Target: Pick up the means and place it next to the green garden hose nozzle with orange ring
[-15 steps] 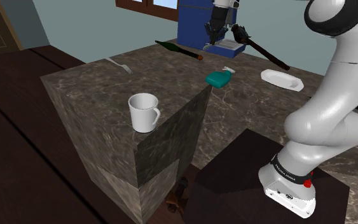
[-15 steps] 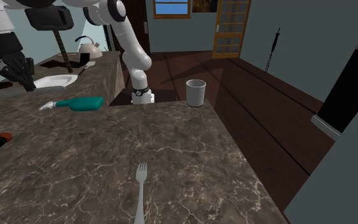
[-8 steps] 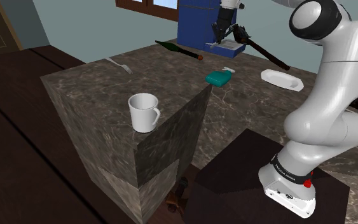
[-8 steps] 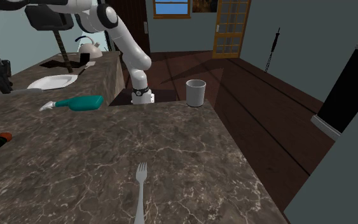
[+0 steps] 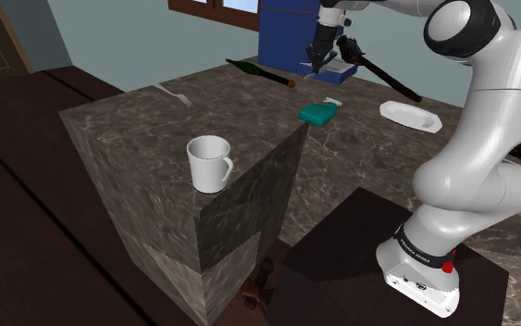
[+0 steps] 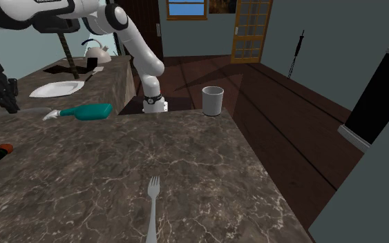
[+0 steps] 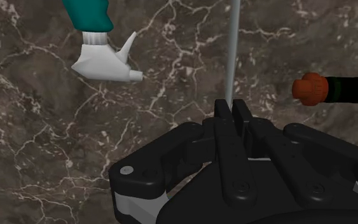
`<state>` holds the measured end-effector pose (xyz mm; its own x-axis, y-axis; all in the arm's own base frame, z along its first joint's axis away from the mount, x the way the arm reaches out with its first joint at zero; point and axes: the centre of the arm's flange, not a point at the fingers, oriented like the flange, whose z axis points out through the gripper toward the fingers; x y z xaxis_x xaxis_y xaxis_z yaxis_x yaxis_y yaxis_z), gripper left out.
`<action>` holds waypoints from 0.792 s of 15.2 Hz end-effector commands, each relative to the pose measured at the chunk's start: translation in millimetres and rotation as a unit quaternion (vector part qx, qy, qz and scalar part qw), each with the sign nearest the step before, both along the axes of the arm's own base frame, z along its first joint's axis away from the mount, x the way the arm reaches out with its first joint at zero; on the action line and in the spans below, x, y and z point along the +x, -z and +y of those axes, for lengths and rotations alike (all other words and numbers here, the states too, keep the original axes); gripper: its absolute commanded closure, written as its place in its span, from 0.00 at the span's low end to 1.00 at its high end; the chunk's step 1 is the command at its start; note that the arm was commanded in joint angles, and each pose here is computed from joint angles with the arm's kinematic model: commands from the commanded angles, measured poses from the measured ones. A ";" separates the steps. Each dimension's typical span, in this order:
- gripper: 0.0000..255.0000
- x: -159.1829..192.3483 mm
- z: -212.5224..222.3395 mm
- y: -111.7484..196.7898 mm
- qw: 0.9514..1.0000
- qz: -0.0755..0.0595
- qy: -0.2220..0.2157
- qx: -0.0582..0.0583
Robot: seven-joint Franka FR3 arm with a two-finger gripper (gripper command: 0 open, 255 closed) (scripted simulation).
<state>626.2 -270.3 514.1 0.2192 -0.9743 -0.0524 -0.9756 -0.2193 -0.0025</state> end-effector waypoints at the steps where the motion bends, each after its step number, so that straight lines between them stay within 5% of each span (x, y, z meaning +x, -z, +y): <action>1: 1.00 -0.6 -0.7 10.2 1.000 0.000 0.000 0.000; 12: 1.00 -0.6 -0.7 61.7 1.000 0.000 0.000 0.000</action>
<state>626.1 -270.8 456.2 0.2197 -0.9742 -0.0513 -0.9755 -0.2198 -0.0042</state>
